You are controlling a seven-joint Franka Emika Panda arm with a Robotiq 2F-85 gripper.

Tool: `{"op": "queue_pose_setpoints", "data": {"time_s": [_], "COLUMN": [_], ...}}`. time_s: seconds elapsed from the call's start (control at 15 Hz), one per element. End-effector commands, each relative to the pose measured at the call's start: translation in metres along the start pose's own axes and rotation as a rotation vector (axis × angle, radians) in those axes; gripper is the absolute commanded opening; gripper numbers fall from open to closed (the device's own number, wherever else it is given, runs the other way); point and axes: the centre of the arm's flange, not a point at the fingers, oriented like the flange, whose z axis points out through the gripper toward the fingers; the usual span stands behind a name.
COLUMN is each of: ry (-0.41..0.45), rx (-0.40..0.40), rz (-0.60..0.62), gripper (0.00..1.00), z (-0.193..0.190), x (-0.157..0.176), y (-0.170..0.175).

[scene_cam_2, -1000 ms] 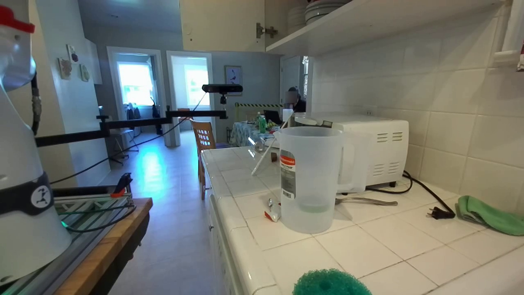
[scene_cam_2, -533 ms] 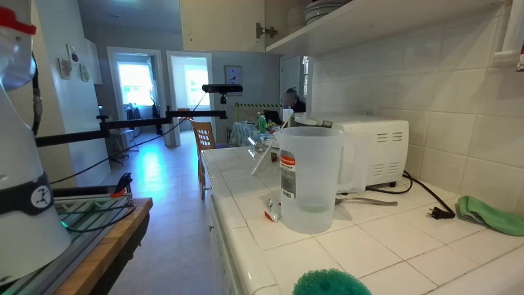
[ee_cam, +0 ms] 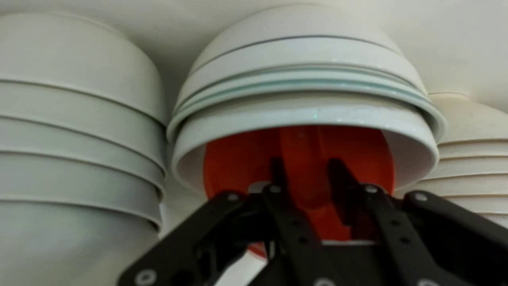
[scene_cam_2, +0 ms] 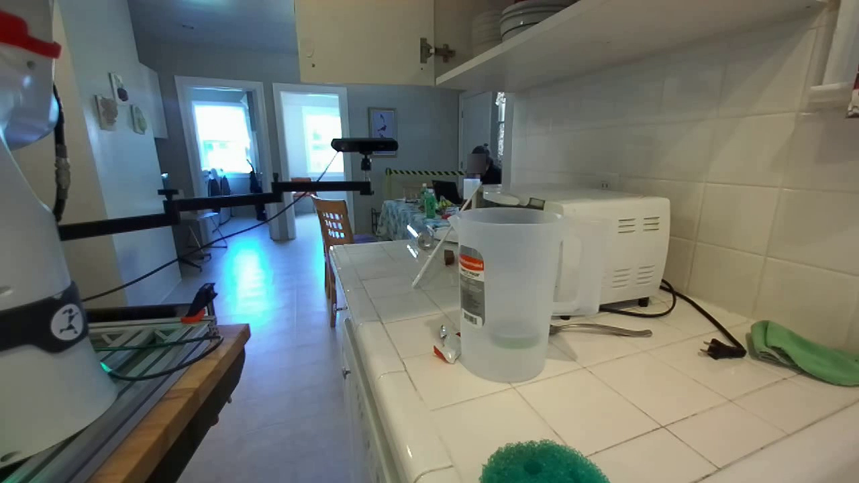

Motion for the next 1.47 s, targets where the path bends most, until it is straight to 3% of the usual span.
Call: {"op": "queue_pose_setpoints", "data": {"time_s": [0.0, 0.73, 1.4], "ry": [0.024, 0.129, 0.185], "rx": [-0.003, -0.021, -0.091], "rz": [-0.003, -0.042, -0.138], "gripper": [0.08, 0.08, 0.08], "z": [0.005, -0.015, -0.070], "x": [0.014, 0.019, 0.026], "y": [0.000, -0.015, -0.042]}}
